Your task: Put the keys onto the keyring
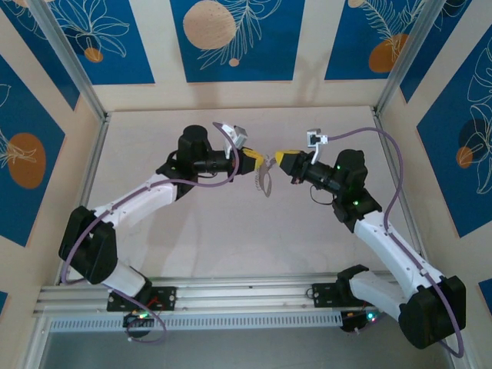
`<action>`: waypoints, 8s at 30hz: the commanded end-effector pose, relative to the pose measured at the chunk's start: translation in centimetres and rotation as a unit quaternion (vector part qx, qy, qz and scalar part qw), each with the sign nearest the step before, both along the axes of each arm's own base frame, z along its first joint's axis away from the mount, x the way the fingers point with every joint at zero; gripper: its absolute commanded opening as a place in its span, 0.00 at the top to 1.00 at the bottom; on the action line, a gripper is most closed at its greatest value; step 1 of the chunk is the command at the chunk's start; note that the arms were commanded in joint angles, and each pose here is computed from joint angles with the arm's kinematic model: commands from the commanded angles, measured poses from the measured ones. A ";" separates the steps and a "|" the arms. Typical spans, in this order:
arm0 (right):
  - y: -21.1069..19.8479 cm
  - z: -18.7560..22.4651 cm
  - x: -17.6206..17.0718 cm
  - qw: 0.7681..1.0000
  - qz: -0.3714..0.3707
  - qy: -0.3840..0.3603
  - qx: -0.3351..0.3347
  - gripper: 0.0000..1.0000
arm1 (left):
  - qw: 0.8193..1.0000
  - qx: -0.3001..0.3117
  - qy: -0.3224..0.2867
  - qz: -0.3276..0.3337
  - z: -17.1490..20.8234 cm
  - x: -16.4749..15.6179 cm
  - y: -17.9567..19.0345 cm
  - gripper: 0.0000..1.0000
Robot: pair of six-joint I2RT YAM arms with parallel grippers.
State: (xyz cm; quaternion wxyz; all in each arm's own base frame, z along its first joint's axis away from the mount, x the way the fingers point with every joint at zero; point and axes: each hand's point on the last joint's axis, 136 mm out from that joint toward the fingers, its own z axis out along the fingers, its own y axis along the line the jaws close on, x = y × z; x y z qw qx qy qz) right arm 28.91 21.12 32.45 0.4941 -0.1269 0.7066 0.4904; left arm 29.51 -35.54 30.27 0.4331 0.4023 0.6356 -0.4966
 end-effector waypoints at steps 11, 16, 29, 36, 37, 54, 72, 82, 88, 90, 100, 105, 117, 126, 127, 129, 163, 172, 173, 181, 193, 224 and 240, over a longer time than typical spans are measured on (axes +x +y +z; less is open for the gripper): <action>1.7 1.2 0.1 1.000 0.026 -0.017 0.000 1.00 | 0.999 0.001 -0.032 -0.009 1.4 -0.1 -1.0 1.00; 1.9 0.9 0.3 1.000 0.028 -0.012 -0.003 1.00 | 0.999 0.000 -0.034 -0.011 1.5 -0.2 -1.1 1.00; 0.5 -0.7 1.7 1.000 -0.008 0.009 -0.013 1.00 | 0.999 -0.004 -0.047 -0.012 2.2 -0.6 -0.9 1.00; -0.6 -1.8 2.0 0.999 -0.021 0.026 -0.013 1.00 | 0.999 -0.008 -0.053 -0.009 2.5 -0.7 -0.8 1.00; -0.5 -1.9 2.0 0.999 -0.019 0.027 -0.013 1.00 | 0.999 -0.008 -0.053 -0.008 2.6 -0.6 -0.8 1.00; 0.3 -3.8 1.1 0.998 0.017 0.062 -0.003 1.00 | 0.997 -0.038 -0.071 0.021 3.8 0.0 -0.5 1.00; -4.0 -3.5 1.0 0.995 -0.012 0.088 0.050 0.56 | 0.994 -0.099 -0.039 0.019 3.6 0.7 -1.1 1.00; -3.7 0.4 1.0 0.996 0.003 0.019 0.083 0.50 | 0.988 -0.153 -0.005 -0.003 4.0 0.8 -1.7 1.00; -2.7 1.6 1.2 0.996 0.025 -0.009 0.089 0.49 | 0.986 -0.168 0.005 -0.009 4.3 0.8 -1.8 1.00; -2.2 1.8 1.3 0.995 0.034 -0.012 0.090 0.49 | 0.985 -0.170 0.006 -0.010 4.3 0.8 -1.8 1.00; -0.7 1.8 2.0 0.995 0.049 -0.017 0.086 0.51 | 0.986 -0.168 0.010 -0.016 4.4 0.7 -1.9 1.00; -0.5 1.6 2.2 0.995 0.051 -0.015 0.085 0.56 | 0.986 -0.168 0.011 -0.018 4.4 0.7 -1.9 1.00; 0.2 1.6 2.3 0.994 0.063 -0.014 0.083 0.77 | 0.986 -0.165 0.010 -0.018 4.5 0.8 -2.0 1.00; 0.4 1.5 2.3 0.994 0.071 -0.016 0.081 0.98 | 0.986 -0.163 0.013 -0.020 4.4 0.8 -2.2 1.00; 0.4 1.5 2.3 0.994 0.069 -0.017 0.081 1.00 | 0.986 -0.163 0.012 -0.019 4.5 0.8 -2.2 1.00; 0.3 1.4 2.4 0.994 0.069 -0.016 0.080 1.00 | 0.986 -0.162 0.013 -0.018 4.5 0.9 -2.2 1.00; -0.5 0.7 0.5 0.993 0.095 -0.018 0.073 0.63 | 0.984 -0.175 -0.004 -0.040 6.6 -0.1 -2.0 1.00; -0.1 -0.4 0.2 0.993 0.097 -0.007 0.069 0.79 | 0.984 -0.176 -0.007 -0.039 6.8 -0.1 -1.9 1.00; -0.1 -0.5 0.1 0.993 0.097 -0.006 0.069 0.82 | 0.984 -0.176 -0.007 -0.040 6.8 -0.1 -1.9 1.00; 0.2 -0.8 0.0 0.993 0.102 -0.004 0.065 0.94 | 0.983 -0.177 -0.007 -0.040 6.8 -0.1 -1.9 1.00; -0.3 -0.7 -0.8 0.993 0.107 -0.007 0.042 0.73 | 0.983 -0.177 -0.007 -0.041 6.8 -0.1 -2.0 1.00; -0.1 2.5 1.2 0.990 0.113 -0.038 0.069 0.73 | 0.983 -0.174 -0.002 -0.054 6.8 -0.5 -2.1 1.00; -0.4 2.0 1.3 0.991 0.108 -0.036 0.066 1.00 | 0.983 -0.175 -0.001 -0.051 6.8 -0.3 -2.2 1.00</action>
